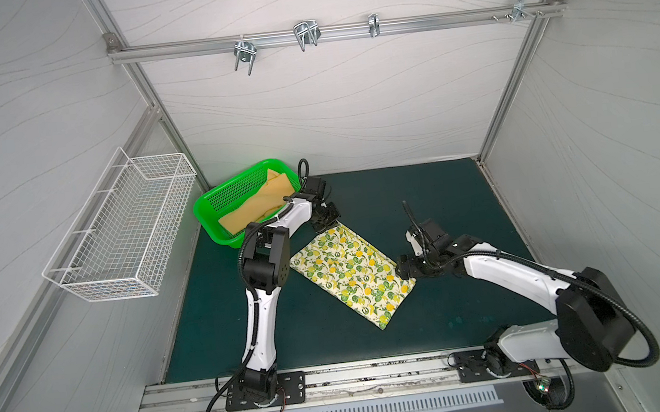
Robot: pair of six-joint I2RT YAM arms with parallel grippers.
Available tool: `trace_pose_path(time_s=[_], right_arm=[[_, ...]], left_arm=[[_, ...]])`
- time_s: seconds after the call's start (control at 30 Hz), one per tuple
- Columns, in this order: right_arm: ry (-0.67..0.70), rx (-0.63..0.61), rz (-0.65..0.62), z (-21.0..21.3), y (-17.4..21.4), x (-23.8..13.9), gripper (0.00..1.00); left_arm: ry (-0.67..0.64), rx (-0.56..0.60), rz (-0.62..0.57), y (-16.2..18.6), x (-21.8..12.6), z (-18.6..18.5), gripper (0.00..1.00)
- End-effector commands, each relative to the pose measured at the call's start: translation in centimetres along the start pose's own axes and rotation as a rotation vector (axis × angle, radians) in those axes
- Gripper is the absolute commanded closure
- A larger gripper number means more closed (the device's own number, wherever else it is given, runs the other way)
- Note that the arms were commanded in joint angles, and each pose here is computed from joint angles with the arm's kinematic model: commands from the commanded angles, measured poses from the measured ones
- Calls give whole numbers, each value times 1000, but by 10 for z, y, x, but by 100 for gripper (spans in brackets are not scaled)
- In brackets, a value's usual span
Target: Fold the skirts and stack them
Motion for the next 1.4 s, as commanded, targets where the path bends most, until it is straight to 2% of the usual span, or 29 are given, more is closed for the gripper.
trace_pose_path(time_s=[0.0,0.03,0.13,0.23,0.3,0.33,0.37,0.43,0.5,0.63,0.73,1.03,1.37], right_arm=[[34,7,14,-8,11,-6,9],[31,7,13,-8,13,-8,1],[20,3,12,-7,19,-10,1],[11,-1,19,-4,27,-8,1],[5,-7,30,0,33,-4,1],[2,-11,35,1,36,-3,1],[-1,-15,40,3,39,0,1],[-5,-15,47,5,43,4,1],[3,-14,49,3,45,9,1],[45,-22,53,1,42,18,1],[74,-27,61,0,38,26,1],[119,5,34,-16,23,33,1],[184,2,59,-27,10,44,1]], left_arm=[[55,5,-34,-12,1,-13,91],[62,3,-33,-13,1,-14,88],[72,11,-34,-12,0,-17,80],[98,14,-33,-7,-6,-20,57],[120,15,-58,-4,-19,-22,36],[128,21,-79,-2,-29,-24,31],[128,24,-101,-1,-39,-25,18],[132,25,-136,4,-60,-26,13],[150,19,-167,11,-79,-24,1],[157,4,-212,30,-106,-10,1],[158,-20,-216,44,-113,6,1],[179,-119,-222,79,-114,64,1],[143,-168,-200,91,-93,94,1]])
Point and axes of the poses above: each gripper's point midway between its finger pads, its own x axis out along the fingers, its own z axis along the line the jaws close on, y = z × x, the point moved 10 cm from there along -x, back along the fingers, and after that the axes turned 5 degrees about x, right-handed, at the moved point
